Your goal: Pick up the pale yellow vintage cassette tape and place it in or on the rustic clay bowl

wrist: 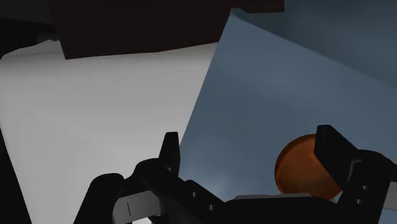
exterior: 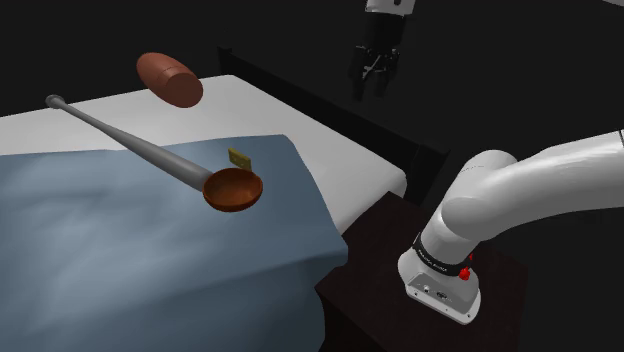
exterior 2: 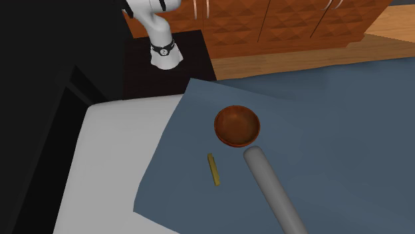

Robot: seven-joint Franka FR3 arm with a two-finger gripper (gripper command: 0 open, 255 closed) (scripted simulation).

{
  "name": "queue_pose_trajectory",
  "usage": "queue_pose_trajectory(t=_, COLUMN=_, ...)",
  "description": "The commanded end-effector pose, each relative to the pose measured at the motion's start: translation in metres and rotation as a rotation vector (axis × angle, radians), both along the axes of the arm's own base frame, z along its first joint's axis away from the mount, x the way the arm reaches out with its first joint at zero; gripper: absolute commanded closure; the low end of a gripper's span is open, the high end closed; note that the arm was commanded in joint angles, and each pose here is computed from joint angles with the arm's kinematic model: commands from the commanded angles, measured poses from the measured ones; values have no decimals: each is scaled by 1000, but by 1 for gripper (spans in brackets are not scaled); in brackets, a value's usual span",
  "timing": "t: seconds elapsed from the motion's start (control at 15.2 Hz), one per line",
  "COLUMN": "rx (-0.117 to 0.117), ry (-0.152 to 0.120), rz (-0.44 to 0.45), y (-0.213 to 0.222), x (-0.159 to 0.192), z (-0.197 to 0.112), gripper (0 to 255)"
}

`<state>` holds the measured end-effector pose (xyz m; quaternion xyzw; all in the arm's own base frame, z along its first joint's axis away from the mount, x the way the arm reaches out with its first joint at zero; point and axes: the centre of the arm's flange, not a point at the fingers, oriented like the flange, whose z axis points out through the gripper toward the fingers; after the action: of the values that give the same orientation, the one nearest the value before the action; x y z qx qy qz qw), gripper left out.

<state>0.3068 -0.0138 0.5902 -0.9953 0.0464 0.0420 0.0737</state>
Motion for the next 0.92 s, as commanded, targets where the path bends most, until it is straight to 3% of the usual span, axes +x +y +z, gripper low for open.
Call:
queue_pose_trajectory(t=0.0, rx=0, ry=0, rz=0, y=0, x=0, z=0, gripper=0)
queue_pose_trajectory(t=0.86, rx=-50, ry=-31, rz=61, y=45, x=121, z=-111, gripper=0)
